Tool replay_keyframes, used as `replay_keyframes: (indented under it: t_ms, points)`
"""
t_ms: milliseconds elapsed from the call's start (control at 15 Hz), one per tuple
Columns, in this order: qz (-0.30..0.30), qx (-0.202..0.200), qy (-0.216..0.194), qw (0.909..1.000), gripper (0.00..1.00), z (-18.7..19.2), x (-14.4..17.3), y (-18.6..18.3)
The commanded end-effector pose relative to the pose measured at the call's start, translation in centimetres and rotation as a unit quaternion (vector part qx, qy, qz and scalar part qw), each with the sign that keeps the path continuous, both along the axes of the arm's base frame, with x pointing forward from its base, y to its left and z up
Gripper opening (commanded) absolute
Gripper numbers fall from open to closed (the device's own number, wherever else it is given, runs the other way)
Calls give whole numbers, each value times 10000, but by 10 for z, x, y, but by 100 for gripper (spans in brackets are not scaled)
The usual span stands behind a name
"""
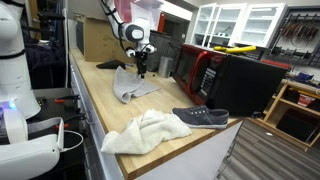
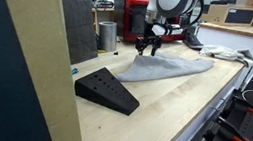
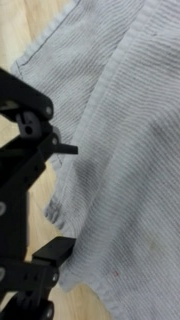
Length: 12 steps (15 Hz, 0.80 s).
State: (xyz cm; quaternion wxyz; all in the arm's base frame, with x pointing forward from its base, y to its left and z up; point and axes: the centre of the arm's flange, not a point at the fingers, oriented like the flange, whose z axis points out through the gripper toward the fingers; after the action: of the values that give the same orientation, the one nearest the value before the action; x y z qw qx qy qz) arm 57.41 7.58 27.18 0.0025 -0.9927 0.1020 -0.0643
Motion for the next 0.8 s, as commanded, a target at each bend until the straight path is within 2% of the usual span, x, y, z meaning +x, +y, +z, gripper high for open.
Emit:
replay_keyframes:
  t_ms: [0,400,733]
  points:
    - [170,63,-78,9998,100,-7,-8,-7]
    - [582,108,-539,9968,100,7,1,6]
    - [792,124,-733,9941,100,0,11,13]
